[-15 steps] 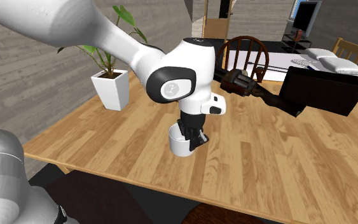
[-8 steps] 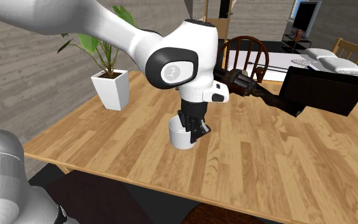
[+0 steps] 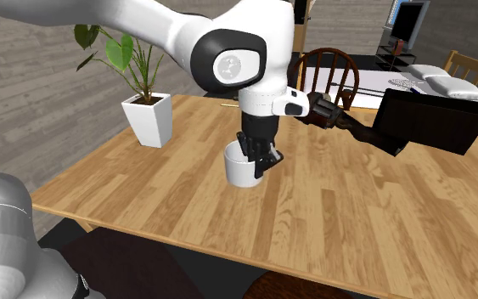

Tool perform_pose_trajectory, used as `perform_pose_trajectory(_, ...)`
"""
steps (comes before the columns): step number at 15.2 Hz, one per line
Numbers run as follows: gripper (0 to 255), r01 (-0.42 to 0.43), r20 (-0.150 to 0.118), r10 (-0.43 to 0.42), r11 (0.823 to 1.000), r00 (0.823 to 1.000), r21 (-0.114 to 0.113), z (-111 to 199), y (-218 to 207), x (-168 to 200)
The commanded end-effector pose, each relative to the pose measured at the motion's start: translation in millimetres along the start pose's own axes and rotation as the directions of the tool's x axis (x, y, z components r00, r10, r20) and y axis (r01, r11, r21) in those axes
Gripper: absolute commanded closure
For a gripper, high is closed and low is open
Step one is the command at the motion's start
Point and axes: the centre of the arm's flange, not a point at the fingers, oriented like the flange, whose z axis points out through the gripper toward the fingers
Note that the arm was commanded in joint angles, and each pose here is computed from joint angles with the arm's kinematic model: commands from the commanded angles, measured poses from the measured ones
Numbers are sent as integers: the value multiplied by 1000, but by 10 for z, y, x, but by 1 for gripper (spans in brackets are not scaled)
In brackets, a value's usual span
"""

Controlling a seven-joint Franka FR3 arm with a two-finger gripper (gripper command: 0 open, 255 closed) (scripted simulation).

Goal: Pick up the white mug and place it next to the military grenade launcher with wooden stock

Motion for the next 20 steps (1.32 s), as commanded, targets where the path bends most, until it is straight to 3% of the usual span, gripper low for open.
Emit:
perform_pose_trajectory(1, 255, 0, 0, 0, 1000, 1000, 0, -101, -18, 7)
perform_pose_trajectory(20, 255, 0, 0, 0, 1000, 1000, 0, -1102, -72, 41)
